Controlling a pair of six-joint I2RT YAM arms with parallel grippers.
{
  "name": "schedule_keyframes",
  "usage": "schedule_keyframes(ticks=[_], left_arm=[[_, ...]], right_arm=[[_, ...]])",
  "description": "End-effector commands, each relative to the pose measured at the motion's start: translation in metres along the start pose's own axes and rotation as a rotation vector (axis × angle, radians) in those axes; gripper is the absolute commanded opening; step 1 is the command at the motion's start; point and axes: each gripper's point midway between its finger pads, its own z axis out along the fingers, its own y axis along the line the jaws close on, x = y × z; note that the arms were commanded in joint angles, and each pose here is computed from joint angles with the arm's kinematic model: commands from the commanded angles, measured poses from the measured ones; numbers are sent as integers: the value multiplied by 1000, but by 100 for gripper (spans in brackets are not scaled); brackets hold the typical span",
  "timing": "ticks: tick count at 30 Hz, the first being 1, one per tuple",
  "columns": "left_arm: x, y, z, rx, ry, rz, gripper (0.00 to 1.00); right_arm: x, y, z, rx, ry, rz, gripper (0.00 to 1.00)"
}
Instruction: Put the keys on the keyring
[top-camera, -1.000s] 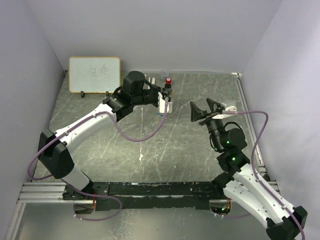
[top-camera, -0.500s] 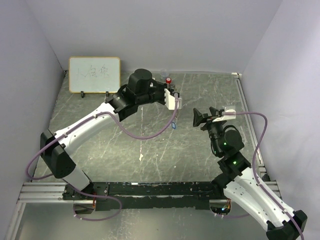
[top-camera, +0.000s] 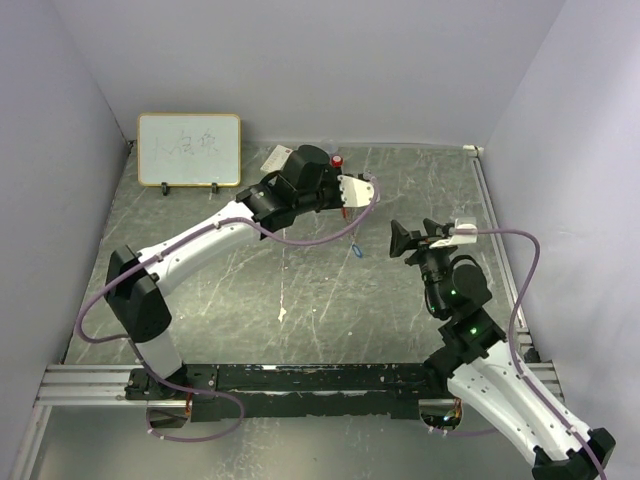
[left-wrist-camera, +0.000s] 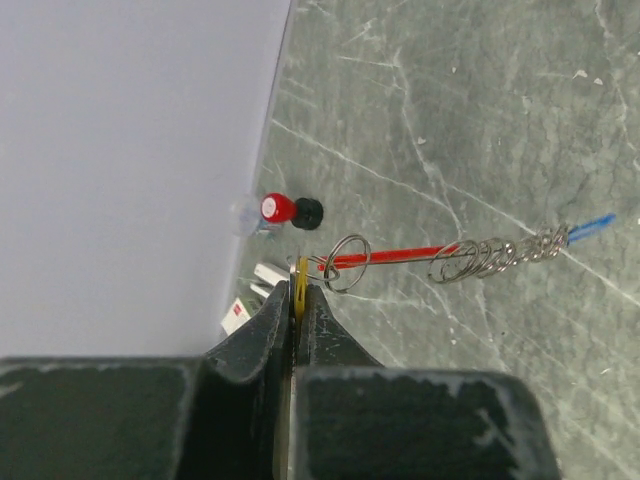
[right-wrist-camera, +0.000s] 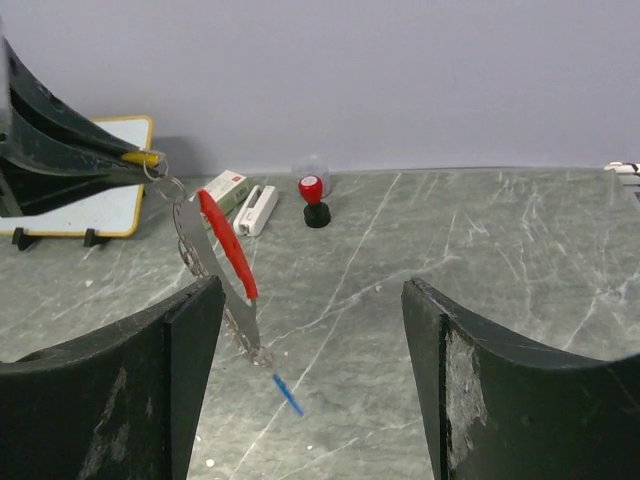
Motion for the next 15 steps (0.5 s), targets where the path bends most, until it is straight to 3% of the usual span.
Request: schedule_keyframes(ticks=[1,9,15], left_arm=[[-6,13,7,-79,1,-126,7],[-21,12,54,-35,-47,-128,7],[-32,35,69,-85,-76,-111,7]], right_arm=[[2,-10,-7,43,-9,17,72],[6,-15,-12,57,1,17,73],[8,-18,-12,68,3,13,73]])
